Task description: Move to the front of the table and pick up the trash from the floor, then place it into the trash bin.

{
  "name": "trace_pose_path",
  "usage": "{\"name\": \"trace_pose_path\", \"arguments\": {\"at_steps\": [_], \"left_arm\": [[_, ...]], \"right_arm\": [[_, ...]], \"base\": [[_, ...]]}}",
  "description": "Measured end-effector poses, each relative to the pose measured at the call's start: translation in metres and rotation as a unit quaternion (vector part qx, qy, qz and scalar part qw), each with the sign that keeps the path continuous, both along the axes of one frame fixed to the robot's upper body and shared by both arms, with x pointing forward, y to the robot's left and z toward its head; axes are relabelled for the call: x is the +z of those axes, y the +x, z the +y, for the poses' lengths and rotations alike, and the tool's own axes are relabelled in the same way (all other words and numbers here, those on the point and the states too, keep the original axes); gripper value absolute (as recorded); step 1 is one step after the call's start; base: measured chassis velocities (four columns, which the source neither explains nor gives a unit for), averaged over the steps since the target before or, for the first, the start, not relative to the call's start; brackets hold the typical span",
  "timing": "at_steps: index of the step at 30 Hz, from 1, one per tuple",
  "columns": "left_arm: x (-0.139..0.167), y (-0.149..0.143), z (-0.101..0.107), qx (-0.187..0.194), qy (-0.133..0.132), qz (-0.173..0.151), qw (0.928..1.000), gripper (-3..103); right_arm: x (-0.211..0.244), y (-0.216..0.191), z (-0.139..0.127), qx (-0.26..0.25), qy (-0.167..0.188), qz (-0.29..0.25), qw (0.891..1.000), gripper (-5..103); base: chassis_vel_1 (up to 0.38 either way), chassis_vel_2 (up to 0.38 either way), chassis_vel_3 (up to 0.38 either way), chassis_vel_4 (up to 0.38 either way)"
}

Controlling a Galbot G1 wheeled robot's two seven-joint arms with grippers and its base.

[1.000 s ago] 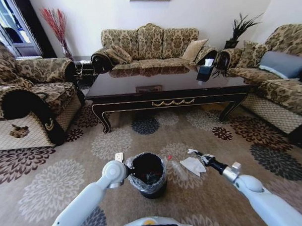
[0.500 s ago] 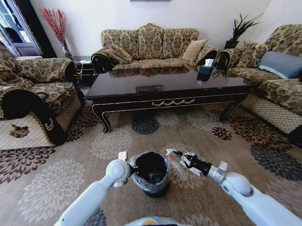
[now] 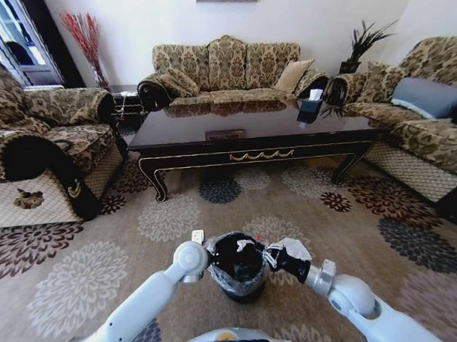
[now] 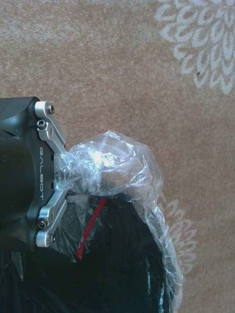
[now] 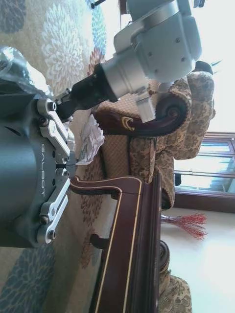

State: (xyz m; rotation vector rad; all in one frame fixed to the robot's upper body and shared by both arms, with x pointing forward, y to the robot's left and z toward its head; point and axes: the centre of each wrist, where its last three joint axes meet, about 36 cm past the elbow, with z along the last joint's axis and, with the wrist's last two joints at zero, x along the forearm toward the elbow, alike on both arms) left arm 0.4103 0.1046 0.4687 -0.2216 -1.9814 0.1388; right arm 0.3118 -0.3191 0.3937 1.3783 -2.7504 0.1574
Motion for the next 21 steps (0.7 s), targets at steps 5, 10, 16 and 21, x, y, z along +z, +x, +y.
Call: {"name": "trace_pose_path", "arguments": {"at_steps": [5,10,16,21], "left_arm": [[-0.001,-0.003,0.000,-0.002,-0.001,0.002,1.0000,0],[-0.002,-0.003,0.002,0.000,0.002,0.003,1.0000,0],[-0.001,-0.003,0.005,0.003,0.000,0.003,1.0000,0],[-0.001,-0.004,0.005,0.004,0.000,0.004,1.0000,0]], "right_arm": [[-0.010,-0.003,-0.001,-0.005,-0.003,0.010,1.000,0],[-0.015,-0.004,0.000,0.007,0.002,0.012,1.000,7],[-0.020,-0.007,-0.002,0.006,0.002,0.016,1.000,28],[-0.022,-0.007,-0.003,0.004,0.002,0.017,1.000,44]], "base": [[0.000,0.000,0.000,0.000],[0.000,0.000,0.000,0.000],[0.000,0.000,0.000,0.000],[0.000,0.000,0.000,0.000]]}}
